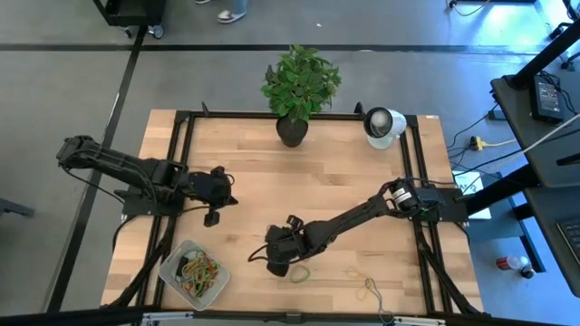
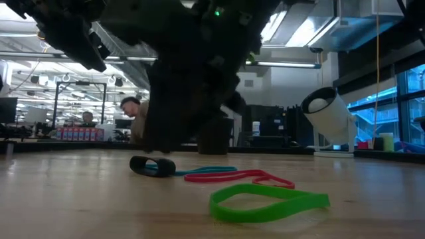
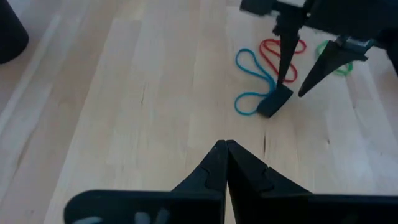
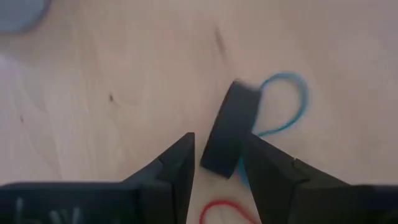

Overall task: Pick and place rubber bands into bin
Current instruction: Put the black rubber band into the gray bin

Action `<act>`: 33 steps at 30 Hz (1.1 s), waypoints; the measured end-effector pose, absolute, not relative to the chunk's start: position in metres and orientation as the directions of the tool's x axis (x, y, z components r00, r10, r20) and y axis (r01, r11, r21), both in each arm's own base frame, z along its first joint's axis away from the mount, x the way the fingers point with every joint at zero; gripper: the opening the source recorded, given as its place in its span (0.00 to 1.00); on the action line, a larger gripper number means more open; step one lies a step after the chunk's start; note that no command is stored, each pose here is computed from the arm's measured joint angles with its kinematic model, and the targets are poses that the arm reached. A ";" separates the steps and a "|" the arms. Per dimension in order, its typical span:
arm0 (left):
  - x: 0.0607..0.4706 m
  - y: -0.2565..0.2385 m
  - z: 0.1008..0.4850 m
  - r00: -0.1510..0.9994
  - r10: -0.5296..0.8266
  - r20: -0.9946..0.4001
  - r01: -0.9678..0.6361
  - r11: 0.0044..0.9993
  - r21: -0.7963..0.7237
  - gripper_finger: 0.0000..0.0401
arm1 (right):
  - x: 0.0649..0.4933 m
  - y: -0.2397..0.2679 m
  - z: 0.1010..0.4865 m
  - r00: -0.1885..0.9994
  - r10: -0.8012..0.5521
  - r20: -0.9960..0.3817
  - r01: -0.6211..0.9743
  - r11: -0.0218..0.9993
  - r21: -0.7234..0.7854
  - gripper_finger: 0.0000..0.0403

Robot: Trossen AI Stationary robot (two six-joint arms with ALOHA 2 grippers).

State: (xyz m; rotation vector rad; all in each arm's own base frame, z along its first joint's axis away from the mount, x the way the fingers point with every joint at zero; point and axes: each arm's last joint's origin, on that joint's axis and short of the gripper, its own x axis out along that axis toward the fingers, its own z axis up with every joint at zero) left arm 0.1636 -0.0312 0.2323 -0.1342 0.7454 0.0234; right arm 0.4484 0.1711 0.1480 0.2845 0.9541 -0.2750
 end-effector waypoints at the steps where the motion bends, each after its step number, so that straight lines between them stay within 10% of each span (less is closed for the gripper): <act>1: 0.164 -0.031 0.232 0.735 -0.026 -0.678 -0.069 0.991 -0.113 0.00 | 0.449 0.172 0.144 0.542 -0.087 -0.836 0.345 0.930 0.127 0.34; 8: 0.164 -0.031 0.233 0.740 -0.027 -0.672 -0.083 0.988 -0.131 0.00 | 0.451 0.174 0.127 0.520 -0.081 -0.850 0.372 0.918 0.139 0.29; 14: 0.164 -0.032 0.233 0.737 -0.052 -0.674 -0.087 0.982 -0.170 0.00 | 0.449 0.175 0.131 0.523 -0.074 -0.849 0.414 0.893 0.177 0.04; 33: 0.180 -0.036 0.257 0.902 -0.095 -0.420 -0.028 0.960 -0.277 0.20 | 0.389 0.154 0.258 0.520 -0.287 -0.804 0.328 0.937 -0.122 0.00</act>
